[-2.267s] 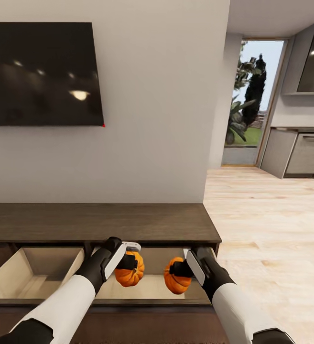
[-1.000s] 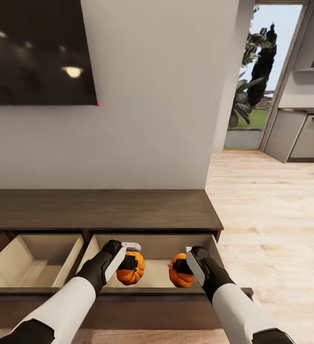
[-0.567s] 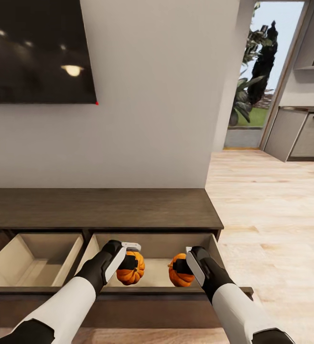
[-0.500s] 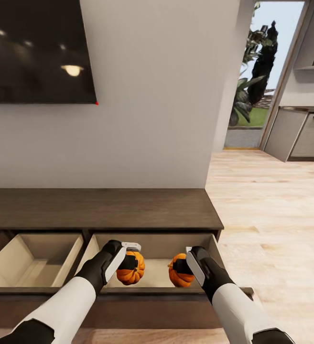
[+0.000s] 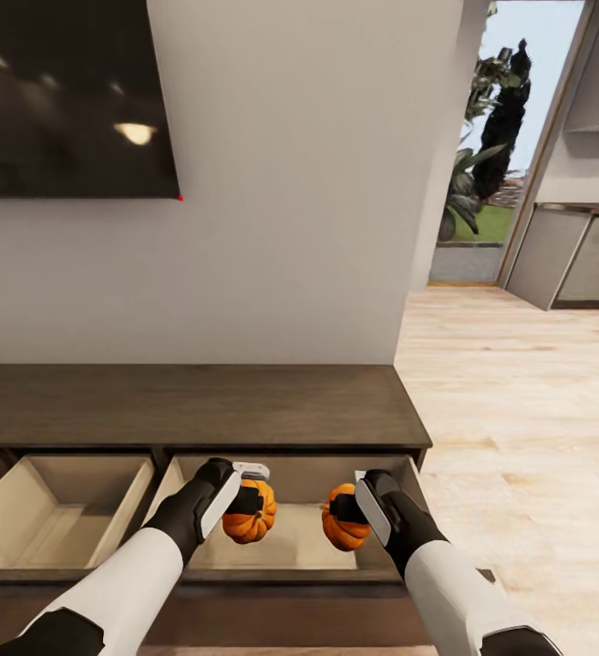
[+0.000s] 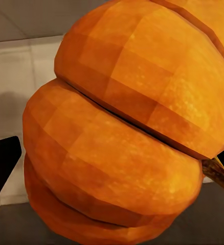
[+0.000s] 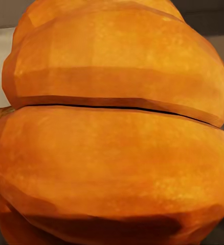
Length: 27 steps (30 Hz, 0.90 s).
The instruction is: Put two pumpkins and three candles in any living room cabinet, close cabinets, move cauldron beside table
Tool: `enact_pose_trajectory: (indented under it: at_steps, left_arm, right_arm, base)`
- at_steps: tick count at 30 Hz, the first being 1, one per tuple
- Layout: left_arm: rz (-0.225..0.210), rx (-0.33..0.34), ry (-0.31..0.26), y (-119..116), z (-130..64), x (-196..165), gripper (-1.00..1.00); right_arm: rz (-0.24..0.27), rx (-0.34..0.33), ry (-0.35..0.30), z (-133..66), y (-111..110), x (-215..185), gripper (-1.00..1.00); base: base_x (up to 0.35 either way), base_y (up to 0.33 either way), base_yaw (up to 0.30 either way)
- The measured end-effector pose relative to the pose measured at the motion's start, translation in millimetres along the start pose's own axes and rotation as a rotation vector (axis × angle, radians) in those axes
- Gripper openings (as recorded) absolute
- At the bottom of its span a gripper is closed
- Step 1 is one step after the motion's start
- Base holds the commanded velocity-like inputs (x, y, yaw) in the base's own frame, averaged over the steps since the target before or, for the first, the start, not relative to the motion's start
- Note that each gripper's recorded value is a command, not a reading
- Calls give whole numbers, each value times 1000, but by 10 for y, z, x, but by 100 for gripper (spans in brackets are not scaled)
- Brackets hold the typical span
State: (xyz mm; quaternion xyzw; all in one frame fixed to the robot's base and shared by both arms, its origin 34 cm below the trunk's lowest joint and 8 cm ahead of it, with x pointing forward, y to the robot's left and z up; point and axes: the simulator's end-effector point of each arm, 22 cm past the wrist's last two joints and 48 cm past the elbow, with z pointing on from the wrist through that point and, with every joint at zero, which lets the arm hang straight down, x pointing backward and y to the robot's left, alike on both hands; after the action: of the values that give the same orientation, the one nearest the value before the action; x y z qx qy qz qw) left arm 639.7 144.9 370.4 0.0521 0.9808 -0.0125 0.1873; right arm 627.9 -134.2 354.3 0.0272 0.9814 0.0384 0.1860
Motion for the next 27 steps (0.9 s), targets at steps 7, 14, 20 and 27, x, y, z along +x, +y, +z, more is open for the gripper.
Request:
enact_pose_trajectory:
  at_steps: [7,14,20,27]
  left_arm:
    - [1,-1,-1,0,0,-2,-100]
    - [1,-7,15,18,64,51,-100]
    - [3,-14,26,36,83,78,-100]
    - [4,-16,27,42,83,83,-100]
  right_arm:
    - [-1,0,4,1,0,8,-100]
    - [2,1,23,60,-8,67,-100]
    - [0,2,31,78,-11,89,-100]
    - [-1,1,31,76,-9,86,-100]
  base:
    - [18,0,0]
    - [1,0,0]
    - [0,0,0]
    - [0,0,0]
